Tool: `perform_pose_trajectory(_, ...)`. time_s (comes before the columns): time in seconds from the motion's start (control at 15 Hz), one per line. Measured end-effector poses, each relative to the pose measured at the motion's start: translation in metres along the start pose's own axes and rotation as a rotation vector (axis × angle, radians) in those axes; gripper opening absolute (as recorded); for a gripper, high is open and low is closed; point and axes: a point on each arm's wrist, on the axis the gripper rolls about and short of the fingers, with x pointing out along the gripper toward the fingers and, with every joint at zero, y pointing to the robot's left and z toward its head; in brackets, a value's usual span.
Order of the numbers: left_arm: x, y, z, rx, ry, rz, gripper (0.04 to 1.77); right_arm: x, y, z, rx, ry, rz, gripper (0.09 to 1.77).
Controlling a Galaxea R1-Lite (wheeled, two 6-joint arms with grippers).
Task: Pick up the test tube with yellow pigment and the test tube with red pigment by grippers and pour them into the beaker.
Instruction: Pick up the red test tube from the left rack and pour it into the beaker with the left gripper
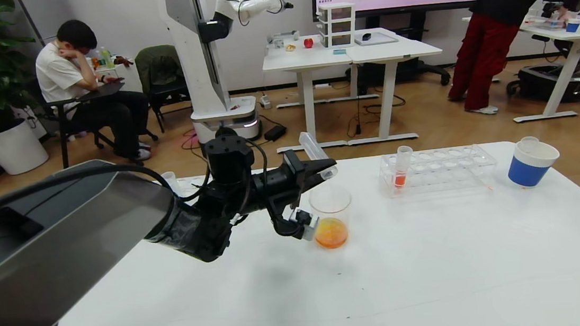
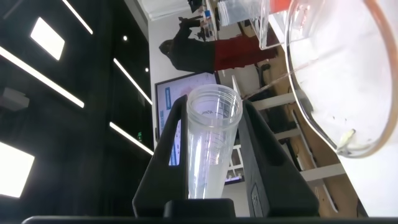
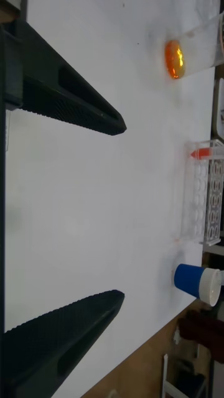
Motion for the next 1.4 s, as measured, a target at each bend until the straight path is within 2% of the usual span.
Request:
perform_pose_trajectory(0.4, -0.004, 0.003, -0.002, -0.041, 0.010, 0.000, 0.51, 0.000, 0.000, 0.000, 0.000, 0.000, 0.000, 1.74)
perform_pose_trajectory(0.6, -0.015, 0.013, -0.015, -0.166, 0.046, 0.024, 0.51, 0.000, 0.000, 0.000, 0.000, 0.000, 0.000, 1.74)
perform_pose_trajectory(0.67, -0.020, 0.017, -0.021, -0.228, 0.066, 0.036, 0.51, 0.000, 0.000, 0.000, 0.000, 0.000, 0.000, 1.74)
perform_pose_trajectory(0.8, -0.028, 0.025, -0.033, -0.408, 0.113, 0.069, 0.51, 0.000, 0.000, 0.000, 0.000, 0.000, -0.001, 1.74)
perform_pose_trajectory(0.87, -0.032, 0.029, -0.038, -0.503, 0.150, 0.109, 0.51, 0.000, 0.000, 0.000, 0.000, 0.000, -0.001, 1.74)
perform_pose_trajectory(1.0, -0.039, 0.039, -0.046, -0.683, 0.255, 0.250, 0.51, 0.000, 0.000, 0.000, 0.000, 0.000, 0.000, 1.74)
perform_pose_trajectory(1.2, -0.046, 0.040, -0.045, -1.024, 0.537, 0.508, 0.51, 0.000, 0.000, 0.000, 0.000, 0.000, -0.001, 1.74)
perform_pose_trajectory(1.27, -0.046, 0.040, -0.043, -1.131, 0.605, 0.586, 0.51, 0.000, 0.000, 0.000, 0.000, 0.000, 0.000, 1.74)
perform_pose_trajectory(1.4, -0.047, 0.041, -0.041, -1.289, 0.702, 0.725, 0.51, 0.000, 0.000, 0.000, 0.000, 0.000, 0.000, 1.74)
